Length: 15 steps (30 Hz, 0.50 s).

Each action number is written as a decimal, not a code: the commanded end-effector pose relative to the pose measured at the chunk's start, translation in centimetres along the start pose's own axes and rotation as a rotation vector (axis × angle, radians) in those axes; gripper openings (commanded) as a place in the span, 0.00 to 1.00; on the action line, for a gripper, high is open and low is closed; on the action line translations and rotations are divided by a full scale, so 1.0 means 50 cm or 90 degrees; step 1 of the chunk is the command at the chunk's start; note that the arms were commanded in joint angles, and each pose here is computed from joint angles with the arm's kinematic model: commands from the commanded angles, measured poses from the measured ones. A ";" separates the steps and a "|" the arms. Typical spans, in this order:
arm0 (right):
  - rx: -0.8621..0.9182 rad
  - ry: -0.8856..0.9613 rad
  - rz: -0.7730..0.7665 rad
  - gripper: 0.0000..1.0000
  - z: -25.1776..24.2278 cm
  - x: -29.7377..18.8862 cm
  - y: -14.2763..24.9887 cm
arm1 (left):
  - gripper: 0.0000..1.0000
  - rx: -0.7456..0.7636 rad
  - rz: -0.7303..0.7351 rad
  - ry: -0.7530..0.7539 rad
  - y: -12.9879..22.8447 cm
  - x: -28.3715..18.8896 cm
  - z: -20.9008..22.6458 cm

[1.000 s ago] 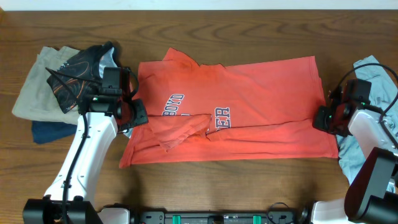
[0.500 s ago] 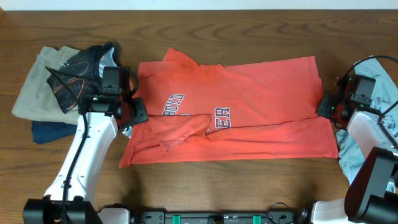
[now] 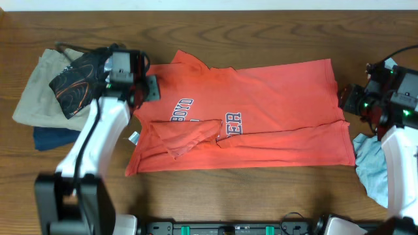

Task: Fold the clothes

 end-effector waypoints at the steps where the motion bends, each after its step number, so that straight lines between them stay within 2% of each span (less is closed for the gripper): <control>1: -0.002 -0.087 0.017 0.51 0.035 -0.013 0.011 | 0.51 0.020 -0.006 0.012 -0.054 0.035 -0.018; 8: 0.012 -0.126 0.073 0.54 0.048 -0.017 0.044 | 0.52 0.033 -0.010 0.070 -0.160 0.116 -0.067; 15: 0.010 -0.127 0.088 0.56 0.049 -0.018 0.054 | 0.52 0.039 -0.001 0.129 -0.200 0.225 -0.108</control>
Point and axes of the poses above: each gripper's point midway between its finger pads, its own x axis out along the fingers, its own z axis along the line the jaws close on, y = z × x, the point moved 6 cm from there along -x, back along the fingers, and after that the axes turned 3 degrees about -x, right-handed, at the moved point
